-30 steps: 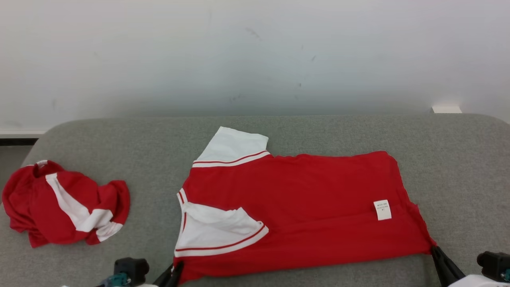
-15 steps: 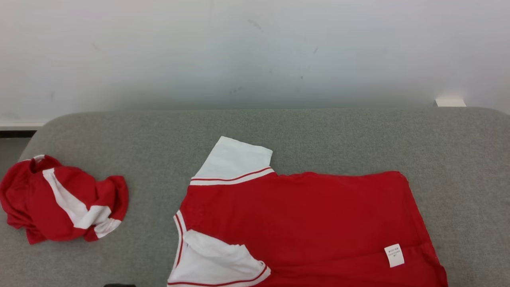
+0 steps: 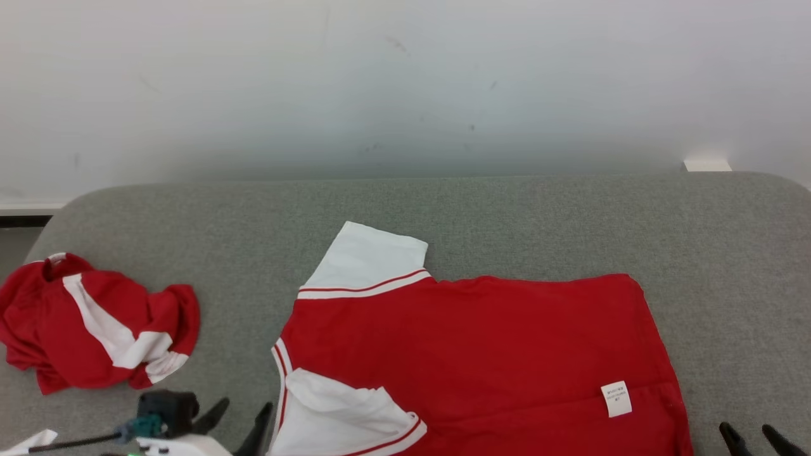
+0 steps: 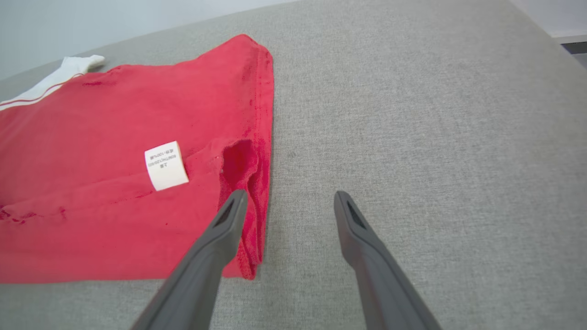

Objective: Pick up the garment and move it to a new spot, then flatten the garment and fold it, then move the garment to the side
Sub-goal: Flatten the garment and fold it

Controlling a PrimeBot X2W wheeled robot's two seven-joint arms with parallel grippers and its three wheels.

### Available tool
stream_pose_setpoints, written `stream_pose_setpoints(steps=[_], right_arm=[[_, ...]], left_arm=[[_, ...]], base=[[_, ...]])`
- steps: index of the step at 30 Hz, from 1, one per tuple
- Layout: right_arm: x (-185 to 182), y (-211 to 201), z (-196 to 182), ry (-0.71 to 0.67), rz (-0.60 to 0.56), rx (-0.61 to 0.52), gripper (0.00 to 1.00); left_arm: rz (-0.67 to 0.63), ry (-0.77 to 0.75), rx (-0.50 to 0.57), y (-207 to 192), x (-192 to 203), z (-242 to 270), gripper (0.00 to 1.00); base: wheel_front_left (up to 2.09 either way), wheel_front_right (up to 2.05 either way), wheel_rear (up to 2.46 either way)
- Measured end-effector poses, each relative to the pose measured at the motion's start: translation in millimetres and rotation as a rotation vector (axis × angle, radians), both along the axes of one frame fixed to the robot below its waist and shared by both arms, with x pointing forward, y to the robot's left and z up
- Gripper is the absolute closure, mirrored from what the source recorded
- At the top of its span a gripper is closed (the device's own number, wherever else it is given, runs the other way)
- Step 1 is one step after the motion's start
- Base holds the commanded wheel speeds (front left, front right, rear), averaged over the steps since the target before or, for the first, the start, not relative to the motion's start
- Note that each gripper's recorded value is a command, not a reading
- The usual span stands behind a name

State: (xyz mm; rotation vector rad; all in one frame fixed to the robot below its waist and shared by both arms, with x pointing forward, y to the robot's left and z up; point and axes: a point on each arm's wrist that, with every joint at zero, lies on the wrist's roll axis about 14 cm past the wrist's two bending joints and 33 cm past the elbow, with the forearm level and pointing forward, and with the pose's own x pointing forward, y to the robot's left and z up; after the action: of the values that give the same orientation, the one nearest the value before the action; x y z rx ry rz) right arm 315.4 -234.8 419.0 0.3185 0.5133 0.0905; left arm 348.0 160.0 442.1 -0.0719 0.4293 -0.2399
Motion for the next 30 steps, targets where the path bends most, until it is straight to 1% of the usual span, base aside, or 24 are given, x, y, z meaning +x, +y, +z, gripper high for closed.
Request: stream_pose_setpoints(steps=[3, 5, 7, 9, 13, 18, 22, 26, 30], right_arm=[[17, -6, 20, -0.069, -0.011, -0.037, 0.0], [37, -2, 37, -0.133, -0.013, -0.032, 0.0], [56, 5, 50, -0.177, -0.002, -0.037, 0.0], [74, 10, 56, -0.199, 0.005, -0.03, 0.0], [114, 21, 62, -0.216, 0.027, -0.027, 0.0], [151, 33, 44, -0.138, 0.037, 0.025, 0.0], [175, 40, 21, -0.036, 0.067, 0.032, 0.0], [189, 46, -6, 0.076, 0.103, 0.023, 0.0], [191, 61, -31, 0.191, 0.171, 0.027, 0.0]], left_arm=[[-0.029, -0.076, 0.015, -2, 23, 31, 0.0], [-0.058, -0.118, 0.048, -2, 41, 48, 0.0], [-0.083, -0.147, 0.033, -9, 60, 64, 0.0], [-0.111, -0.145, 0.054, -10, 79, 71, 0.0], [-0.155, -0.113, 0.051, -17, 119, 75, 0.0], [-0.208, -0.016, 0.052, -28, 164, 61, 0.0], [-0.249, 0.078, 0.067, -38, 194, 43, 0.0], [-0.276, 0.187, 0.068, -48, 214, 17, 0.0], [-0.29, 0.274, 0.087, -52, 228, -7, 0.0]], base=[[0.0, 0.0, 0.0], [0.0, 0.0, 0.0], [0.0, 0.0, 0.0], [0.0, 0.0, 0.0], [0.0, 0.0, 0.0], [0.0, 0.0, 0.0], [0.0, 0.0, 0.0], [0.0, 0.0, 0.0], [0.0, 0.0, 0.0]])
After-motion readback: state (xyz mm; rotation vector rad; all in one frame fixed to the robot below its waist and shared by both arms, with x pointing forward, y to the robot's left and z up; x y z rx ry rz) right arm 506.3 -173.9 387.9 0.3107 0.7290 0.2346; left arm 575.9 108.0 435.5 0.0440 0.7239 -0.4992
